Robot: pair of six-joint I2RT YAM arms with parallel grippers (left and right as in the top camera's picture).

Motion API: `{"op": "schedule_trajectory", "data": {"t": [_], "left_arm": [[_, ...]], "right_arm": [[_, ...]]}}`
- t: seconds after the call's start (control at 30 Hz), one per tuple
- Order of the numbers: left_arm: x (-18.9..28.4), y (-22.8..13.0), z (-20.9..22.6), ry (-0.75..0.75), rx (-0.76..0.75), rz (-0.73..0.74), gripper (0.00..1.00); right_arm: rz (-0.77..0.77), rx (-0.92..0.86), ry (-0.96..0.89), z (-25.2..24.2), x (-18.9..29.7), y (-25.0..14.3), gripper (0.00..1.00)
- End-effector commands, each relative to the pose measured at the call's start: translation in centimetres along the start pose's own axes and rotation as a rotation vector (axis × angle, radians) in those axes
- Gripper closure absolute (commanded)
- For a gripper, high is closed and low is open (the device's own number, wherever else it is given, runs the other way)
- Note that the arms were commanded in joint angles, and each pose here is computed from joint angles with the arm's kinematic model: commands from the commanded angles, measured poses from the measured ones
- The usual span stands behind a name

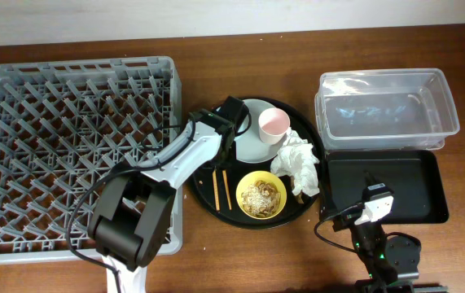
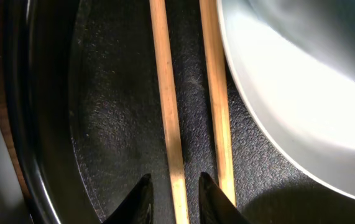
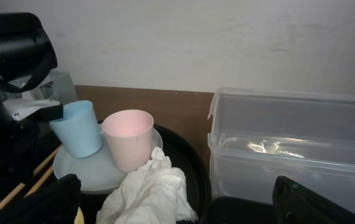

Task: Sort waste into correct bins and load items into the dishwasher rack
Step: 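Lower the left gripper and close it on one wooden chopstick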

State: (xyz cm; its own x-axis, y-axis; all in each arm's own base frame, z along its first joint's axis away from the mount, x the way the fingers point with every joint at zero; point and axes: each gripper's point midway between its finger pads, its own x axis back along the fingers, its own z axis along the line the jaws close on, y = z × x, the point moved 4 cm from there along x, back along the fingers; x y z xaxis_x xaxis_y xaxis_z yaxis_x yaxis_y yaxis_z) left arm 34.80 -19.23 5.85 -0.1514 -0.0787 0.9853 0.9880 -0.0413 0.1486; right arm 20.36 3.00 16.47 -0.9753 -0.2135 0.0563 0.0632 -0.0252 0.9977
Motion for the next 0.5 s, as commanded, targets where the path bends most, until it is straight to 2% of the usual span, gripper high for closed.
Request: {"op": "schedule_trajectory", "data": {"t": [0.0,0.13,0.2,0.3,0.37,0.47], "left_arm": [[4.1,1.3,0.4,-0.048,0.035,-0.1,0.73],[6.9,1.5,0.7,-0.083,0.058,-0.154,0.65],[7.4,1.3,0.9,-0.084,0.09,-0.15,0.55],[6.9,0.4,1.3,-0.065,0.144,-0.107,0.54],[6.2,-0.1,1.2,-0.069,0.154,-0.079,0.45],[4.9,-0.7,1.1,-0.063,0.164,-0.047,0.46]], "right_arm": [[0.006,-0.009,-0.014,-0.2,0.0,-0.3,0.02],[0.006,-0.009,-0.014,-0.2,0.0,-0.3,0.02],[0.006,-0.009,-0.014,-0.2,0.0,-0.3,0.02],[0.006,-0.009,-0.014,-0.2,0.0,-0.3,0.02],[0.006,-0.009,-0.014,-0.2,0.0,-0.3,0.02],[0.006,-0.009,-0.014,-0.2,0.0,-0.3,0.02]]}}
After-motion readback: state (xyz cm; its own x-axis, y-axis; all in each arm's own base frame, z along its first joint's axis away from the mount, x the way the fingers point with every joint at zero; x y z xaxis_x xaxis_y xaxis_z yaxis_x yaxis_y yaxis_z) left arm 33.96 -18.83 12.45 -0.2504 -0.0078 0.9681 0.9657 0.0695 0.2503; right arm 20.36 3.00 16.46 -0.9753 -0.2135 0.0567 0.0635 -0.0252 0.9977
